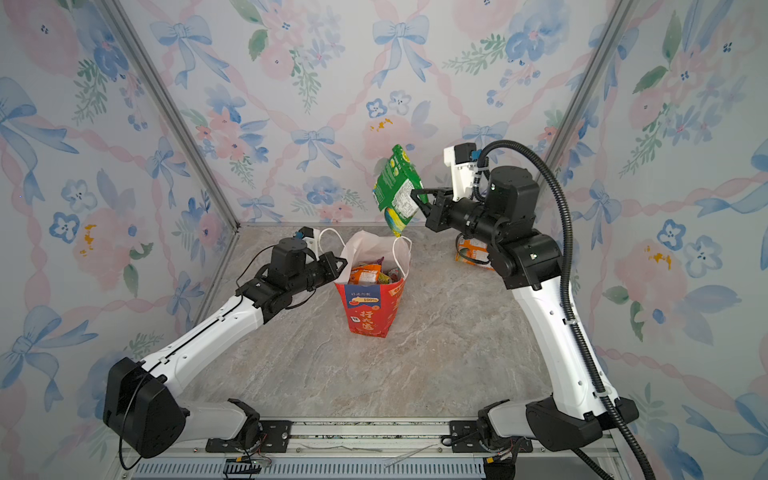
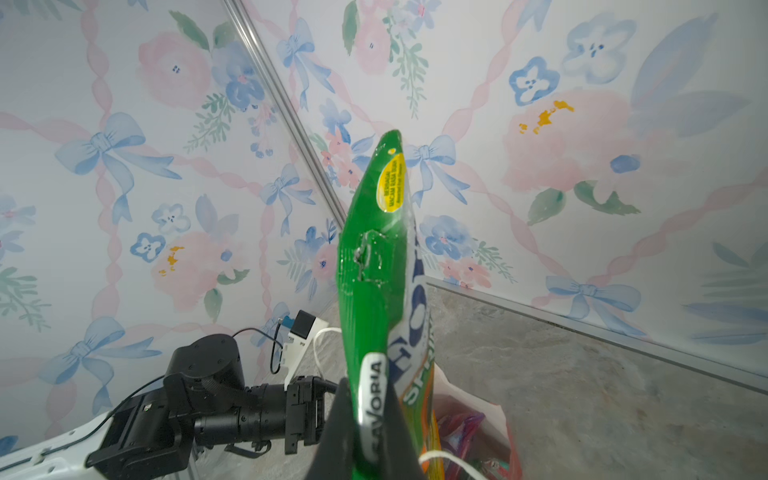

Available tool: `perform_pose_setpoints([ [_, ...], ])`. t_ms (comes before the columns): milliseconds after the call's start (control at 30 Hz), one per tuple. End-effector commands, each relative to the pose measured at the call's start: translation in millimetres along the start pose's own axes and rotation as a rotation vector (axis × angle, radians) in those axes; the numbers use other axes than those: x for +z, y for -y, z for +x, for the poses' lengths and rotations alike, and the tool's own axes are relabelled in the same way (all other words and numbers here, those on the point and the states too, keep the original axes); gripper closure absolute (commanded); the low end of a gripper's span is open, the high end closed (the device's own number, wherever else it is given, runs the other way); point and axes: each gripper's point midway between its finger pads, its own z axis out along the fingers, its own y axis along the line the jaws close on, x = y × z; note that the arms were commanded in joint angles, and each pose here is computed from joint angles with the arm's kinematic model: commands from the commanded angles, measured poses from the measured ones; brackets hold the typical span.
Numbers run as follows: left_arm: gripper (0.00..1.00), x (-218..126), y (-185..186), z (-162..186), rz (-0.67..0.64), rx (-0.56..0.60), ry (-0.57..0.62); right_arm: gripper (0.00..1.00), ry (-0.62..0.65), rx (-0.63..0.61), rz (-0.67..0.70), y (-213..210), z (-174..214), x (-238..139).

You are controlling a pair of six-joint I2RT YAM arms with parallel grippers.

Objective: Place the snacks into the paper bag
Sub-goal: 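Carry the green packet with the right gripper over the bag opening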

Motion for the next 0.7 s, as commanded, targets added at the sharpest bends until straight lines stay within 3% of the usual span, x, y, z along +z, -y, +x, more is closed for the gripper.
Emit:
perform_pose_setpoints([
  [0, 1.00, -6, 26, -13, 0.075, 0.031, 0.024, 1.00, -0.036, -0.080, -0.046, -18, 6, 6],
  [667, 1.00, -8, 21, -8, 0.071, 0.025, 0.024, 1.00, -0.306, -0.109, -0.145, -18, 80, 42],
])
